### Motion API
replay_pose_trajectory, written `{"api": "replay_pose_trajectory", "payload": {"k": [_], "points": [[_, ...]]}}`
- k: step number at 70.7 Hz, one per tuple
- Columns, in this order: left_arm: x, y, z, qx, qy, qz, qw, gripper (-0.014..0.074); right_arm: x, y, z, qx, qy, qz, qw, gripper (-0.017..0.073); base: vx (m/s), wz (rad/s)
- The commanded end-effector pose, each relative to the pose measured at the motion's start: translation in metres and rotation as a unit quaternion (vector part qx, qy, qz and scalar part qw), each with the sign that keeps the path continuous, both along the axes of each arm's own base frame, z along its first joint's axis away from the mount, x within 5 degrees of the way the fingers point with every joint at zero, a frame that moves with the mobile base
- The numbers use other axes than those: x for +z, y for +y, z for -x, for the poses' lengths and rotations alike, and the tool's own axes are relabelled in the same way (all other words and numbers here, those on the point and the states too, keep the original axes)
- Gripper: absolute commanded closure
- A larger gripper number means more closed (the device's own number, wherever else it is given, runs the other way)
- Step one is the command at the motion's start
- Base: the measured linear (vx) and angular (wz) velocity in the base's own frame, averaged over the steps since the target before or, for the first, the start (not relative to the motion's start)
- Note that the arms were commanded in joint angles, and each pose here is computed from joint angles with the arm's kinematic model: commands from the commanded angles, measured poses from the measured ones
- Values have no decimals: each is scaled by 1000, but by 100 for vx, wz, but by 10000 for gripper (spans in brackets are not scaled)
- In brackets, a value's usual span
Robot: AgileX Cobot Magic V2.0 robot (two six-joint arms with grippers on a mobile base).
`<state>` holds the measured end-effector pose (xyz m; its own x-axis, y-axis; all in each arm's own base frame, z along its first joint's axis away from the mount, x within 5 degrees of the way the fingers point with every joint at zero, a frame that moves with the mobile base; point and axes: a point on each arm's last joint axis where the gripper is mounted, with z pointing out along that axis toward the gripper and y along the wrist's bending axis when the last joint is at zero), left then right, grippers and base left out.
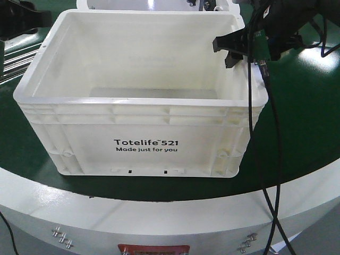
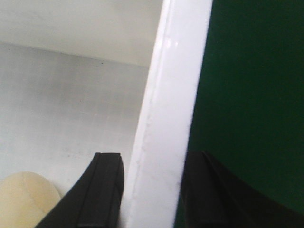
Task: Place moving items into box and shelve
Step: 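Close both grippers on the crate's side rims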
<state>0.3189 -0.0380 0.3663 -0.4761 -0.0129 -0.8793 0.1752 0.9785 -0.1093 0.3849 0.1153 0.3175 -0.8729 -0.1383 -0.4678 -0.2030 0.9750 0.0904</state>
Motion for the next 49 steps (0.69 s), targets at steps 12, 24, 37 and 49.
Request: {"api": "replay_pose_trajectory", "payload": {"k": [12, 24, 37, 49], "points": [[13, -2, -4, 7, -31, 15, 999, 111, 33, 0, 6, 1, -60, -23, 998, 571, 0, 0], [29, -3, -6, -5, -31, 12, 999, 111, 33, 0, 6, 1, -60, -23, 998, 571, 0, 0], [30, -8, -14, -31, 24, 7, 999, 111, 33, 0, 6, 3, -60, -22, 998, 571, 0, 0], [14, -6, -18, -26, 74, -11, 997, 111, 32, 0, 6, 3, -56, -21, 998, 571, 0, 0]]}}
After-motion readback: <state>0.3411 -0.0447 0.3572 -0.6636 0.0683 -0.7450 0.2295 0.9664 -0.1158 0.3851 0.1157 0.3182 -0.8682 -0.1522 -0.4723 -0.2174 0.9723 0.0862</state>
